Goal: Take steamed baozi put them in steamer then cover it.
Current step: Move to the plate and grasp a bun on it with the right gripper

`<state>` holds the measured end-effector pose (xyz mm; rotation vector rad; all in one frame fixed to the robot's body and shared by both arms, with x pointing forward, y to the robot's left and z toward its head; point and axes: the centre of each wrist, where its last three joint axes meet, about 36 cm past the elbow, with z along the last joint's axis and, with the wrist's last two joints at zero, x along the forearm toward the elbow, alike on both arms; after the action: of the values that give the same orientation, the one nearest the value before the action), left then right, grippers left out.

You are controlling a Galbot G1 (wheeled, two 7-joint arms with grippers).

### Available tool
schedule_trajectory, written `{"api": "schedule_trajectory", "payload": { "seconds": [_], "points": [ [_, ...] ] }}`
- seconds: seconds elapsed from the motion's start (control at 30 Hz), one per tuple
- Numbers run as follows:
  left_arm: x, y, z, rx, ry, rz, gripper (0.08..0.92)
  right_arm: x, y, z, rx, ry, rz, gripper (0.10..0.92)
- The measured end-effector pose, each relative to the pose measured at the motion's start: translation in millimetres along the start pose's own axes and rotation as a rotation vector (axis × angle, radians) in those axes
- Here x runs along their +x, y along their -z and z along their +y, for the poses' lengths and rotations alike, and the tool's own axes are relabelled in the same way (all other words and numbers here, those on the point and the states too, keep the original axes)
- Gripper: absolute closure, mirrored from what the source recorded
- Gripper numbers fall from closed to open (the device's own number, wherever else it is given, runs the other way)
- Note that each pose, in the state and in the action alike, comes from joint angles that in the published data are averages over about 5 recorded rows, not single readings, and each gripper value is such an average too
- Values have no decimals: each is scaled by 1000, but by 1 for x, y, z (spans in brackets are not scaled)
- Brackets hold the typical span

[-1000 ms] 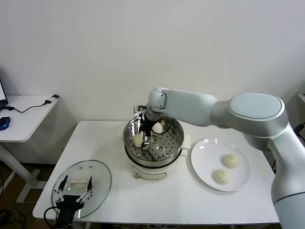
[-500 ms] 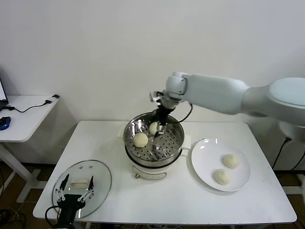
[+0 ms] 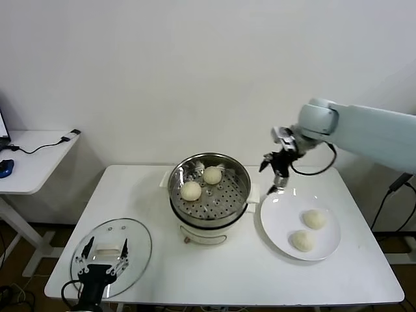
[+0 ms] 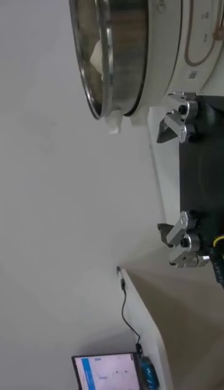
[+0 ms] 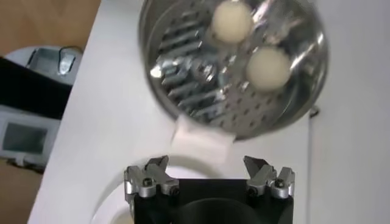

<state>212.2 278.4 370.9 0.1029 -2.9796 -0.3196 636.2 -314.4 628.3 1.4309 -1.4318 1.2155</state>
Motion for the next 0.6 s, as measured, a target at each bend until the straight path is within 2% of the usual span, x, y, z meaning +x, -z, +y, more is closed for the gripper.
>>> {"api": "schedule_trajectory", "payload": {
  "seconds": [0.23,0.6],
  "points": [
    [4,-1,0,-3,9,11,177,-39,-55,37,-28,45,59,200],
    [6,-3,-1,-4,15,23,177,-93,-101,69,-53,85,136,200]
  ]
}}
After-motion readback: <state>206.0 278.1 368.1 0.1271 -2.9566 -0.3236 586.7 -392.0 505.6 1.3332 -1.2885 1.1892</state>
